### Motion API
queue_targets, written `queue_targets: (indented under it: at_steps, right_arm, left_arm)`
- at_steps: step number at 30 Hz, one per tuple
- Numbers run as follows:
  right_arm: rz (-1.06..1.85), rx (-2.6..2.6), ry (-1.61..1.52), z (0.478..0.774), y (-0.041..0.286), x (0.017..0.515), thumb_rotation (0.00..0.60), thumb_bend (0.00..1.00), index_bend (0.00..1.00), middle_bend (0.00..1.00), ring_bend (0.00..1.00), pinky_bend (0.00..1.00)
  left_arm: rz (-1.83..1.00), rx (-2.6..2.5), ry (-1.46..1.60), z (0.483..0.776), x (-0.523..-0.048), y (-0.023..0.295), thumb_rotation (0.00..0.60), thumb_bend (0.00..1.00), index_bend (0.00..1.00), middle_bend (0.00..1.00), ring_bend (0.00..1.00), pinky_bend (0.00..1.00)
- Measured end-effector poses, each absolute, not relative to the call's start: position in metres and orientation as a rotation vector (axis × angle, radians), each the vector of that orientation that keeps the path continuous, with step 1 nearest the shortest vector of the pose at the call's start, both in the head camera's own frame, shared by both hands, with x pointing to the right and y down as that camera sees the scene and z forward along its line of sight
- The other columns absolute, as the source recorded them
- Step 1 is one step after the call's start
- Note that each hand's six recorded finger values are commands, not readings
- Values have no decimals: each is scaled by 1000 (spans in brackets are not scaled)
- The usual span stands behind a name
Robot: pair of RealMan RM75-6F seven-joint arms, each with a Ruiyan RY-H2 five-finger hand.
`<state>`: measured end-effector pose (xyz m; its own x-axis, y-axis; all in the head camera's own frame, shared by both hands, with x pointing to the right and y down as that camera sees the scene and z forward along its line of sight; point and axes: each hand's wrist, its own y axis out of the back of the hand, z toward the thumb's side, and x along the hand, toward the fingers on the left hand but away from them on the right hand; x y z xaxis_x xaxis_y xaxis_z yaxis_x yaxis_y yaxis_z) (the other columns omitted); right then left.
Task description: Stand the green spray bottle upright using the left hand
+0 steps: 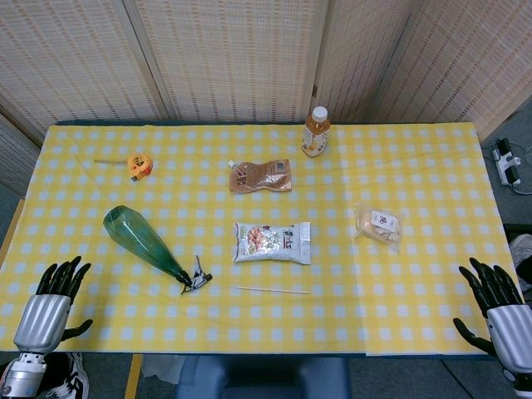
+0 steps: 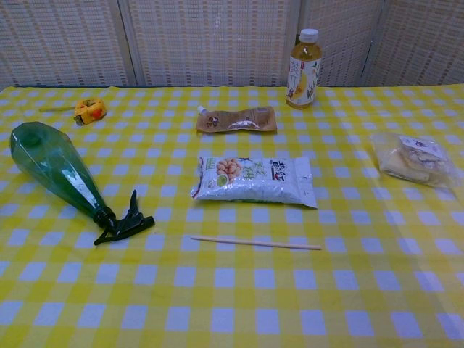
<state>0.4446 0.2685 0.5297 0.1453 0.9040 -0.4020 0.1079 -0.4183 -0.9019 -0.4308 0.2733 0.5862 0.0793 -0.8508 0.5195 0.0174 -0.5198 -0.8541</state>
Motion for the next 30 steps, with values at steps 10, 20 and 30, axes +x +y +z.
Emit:
queue_targets:
  at_steps: [10, 20, 30]
  right_arm:
    - [1354, -1670, -988, 527, 272, 446, 600, 305, 0, 0, 0, 0]
    - [1346, -1666, -991, 524, 273, 445, 600, 305, 0, 0, 0, 0]
    - [1356, -1655, -996, 524, 272, 447, 600, 305, 0, 0, 0, 0]
  left_arm:
    - [-1487, -1675, 822, 588, -422, 273, 600, 95, 0, 47, 20, 21]
    - [-1164, -1746, 722, 596, -371, 265, 600, 122, 166, 1000, 1000, 1000]
    - [-1144, -1788, 409, 632, -327, 240, 600, 160, 225, 1000, 1000, 1000]
